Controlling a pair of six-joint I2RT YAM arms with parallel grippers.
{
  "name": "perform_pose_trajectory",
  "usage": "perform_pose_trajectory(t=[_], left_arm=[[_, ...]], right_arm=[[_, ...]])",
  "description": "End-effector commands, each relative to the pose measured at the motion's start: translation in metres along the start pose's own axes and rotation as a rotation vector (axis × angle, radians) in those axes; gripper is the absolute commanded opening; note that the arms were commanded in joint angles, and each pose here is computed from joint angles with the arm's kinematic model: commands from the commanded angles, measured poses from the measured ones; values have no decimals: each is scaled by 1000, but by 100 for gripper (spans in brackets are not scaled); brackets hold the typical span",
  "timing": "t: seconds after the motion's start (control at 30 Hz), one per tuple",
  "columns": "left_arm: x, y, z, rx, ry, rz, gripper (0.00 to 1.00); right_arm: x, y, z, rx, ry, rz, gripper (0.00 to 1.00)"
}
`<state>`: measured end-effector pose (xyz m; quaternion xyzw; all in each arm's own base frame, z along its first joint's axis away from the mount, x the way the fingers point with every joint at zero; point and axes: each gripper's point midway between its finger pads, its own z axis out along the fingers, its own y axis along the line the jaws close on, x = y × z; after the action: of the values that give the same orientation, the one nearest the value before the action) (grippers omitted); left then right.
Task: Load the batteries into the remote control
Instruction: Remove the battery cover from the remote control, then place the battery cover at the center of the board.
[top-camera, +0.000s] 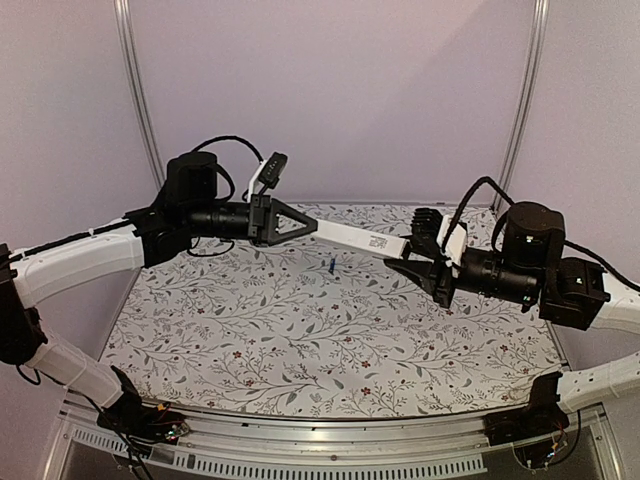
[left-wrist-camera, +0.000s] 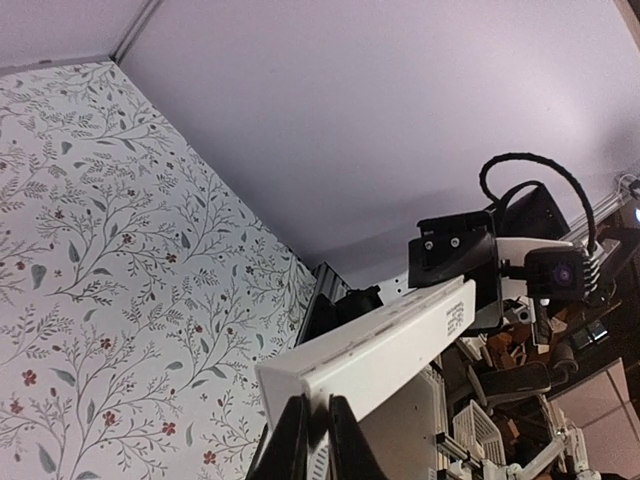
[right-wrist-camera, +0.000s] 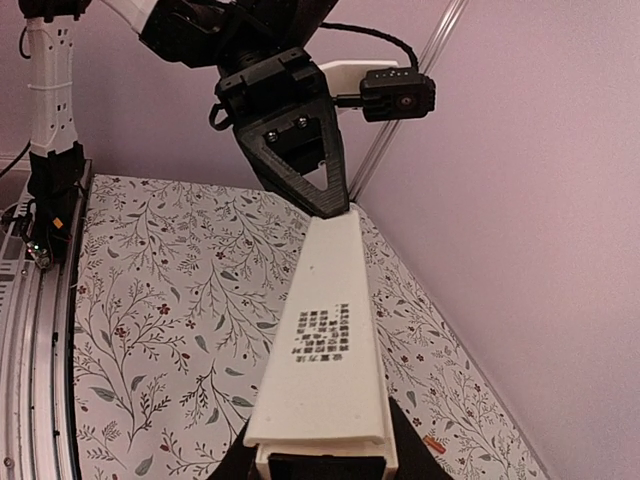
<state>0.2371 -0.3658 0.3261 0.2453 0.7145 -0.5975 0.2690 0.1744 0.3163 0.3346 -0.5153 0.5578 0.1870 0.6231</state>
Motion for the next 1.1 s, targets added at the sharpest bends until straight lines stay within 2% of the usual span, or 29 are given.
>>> perform_pose_trajectory(t=[0.0, 0.13, 0.33, 0.53, 0.8, 0.93, 1.07], left_arm=[[-5, -12, -6, 29, -9, 31, 4], [-7, -15, -7, 36, -15, 40, 0], [-8, -10, -8, 37, -27, 11, 0], [-18, -5, -19, 81, -92, -30, 0], [-29, -6, -37, 106, -156, -37, 0], [-34, 6, -42, 85, -197, -67, 0], [-35, 34, -49, 22, -243, -120, 0]], right_arm=[[-2, -6, 3, 28, 13, 9, 0], [1, -5, 5, 28, 25, 9, 0], [5, -6, 7, 35, 40, 10, 0], [11, -7, 4, 54, 56, 15, 0], [37, -18, -11, 159, 115, 36, 0], [53, -28, -22, 236, 166, 57, 0], [67, -34, -35, 291, 202, 89, 0]])
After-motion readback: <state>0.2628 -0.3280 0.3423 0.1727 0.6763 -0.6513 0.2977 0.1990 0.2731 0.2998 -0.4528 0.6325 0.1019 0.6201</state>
